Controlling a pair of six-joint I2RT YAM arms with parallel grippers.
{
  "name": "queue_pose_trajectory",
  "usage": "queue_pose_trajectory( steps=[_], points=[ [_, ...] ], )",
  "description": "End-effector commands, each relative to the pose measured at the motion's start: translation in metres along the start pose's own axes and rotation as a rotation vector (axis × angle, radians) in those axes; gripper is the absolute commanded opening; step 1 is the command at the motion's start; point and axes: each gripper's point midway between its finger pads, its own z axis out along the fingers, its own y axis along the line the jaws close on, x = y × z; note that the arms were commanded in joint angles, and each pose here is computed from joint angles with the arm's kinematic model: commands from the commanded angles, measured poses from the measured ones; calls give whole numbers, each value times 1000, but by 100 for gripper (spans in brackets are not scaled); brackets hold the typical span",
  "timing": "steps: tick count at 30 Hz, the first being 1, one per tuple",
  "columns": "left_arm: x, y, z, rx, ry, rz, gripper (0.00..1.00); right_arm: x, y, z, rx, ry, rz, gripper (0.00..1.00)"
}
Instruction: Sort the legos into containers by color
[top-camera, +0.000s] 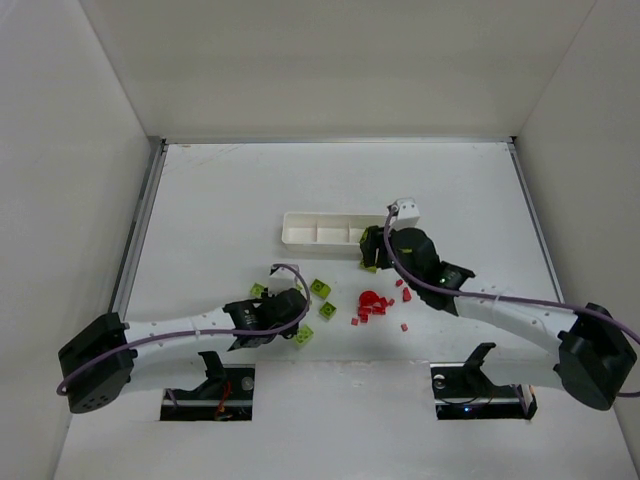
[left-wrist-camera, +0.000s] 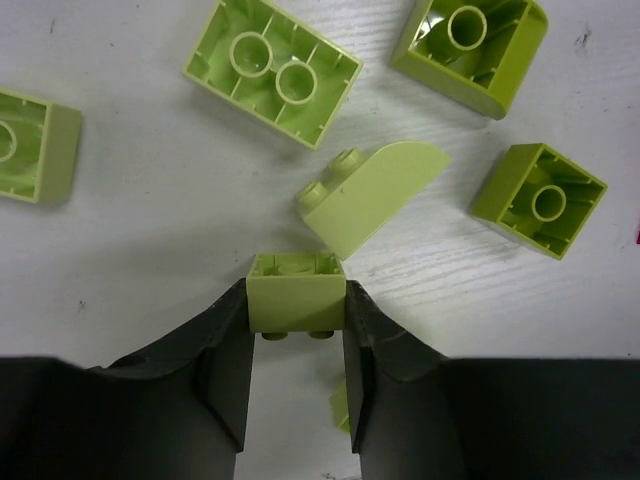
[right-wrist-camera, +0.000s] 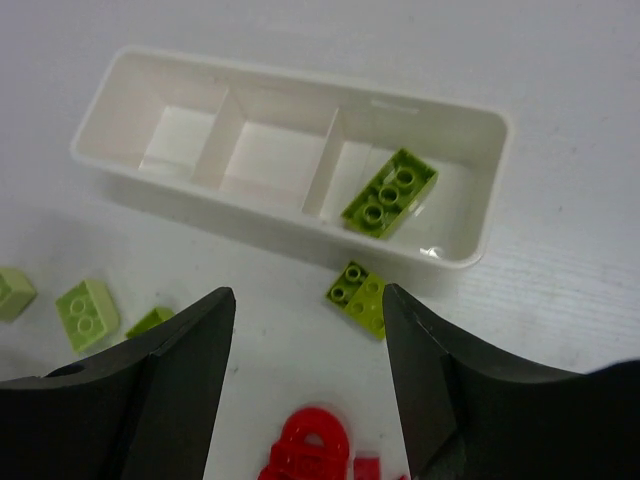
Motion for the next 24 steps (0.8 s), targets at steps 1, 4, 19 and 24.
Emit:
queue_pose_trajectory(
  steps=[1, 4, 19, 24],
  points=[
    [-32, -14, -10, 32, -86, -41, 19, 28, 12, -11, -22, 28, 8, 66],
    [-54, -19, -27, 76, -153, -59, 17, 41, 15, -12, -8, 35, -3, 66],
    [-238, -90, -11, 260, -409, -160, 19, 45, -9, -12, 59, -40, 98, 56],
    [-259, -105, 42, 245, -358, -142, 21, 46, -16, -11, 86, -41, 97, 59]
  ],
)
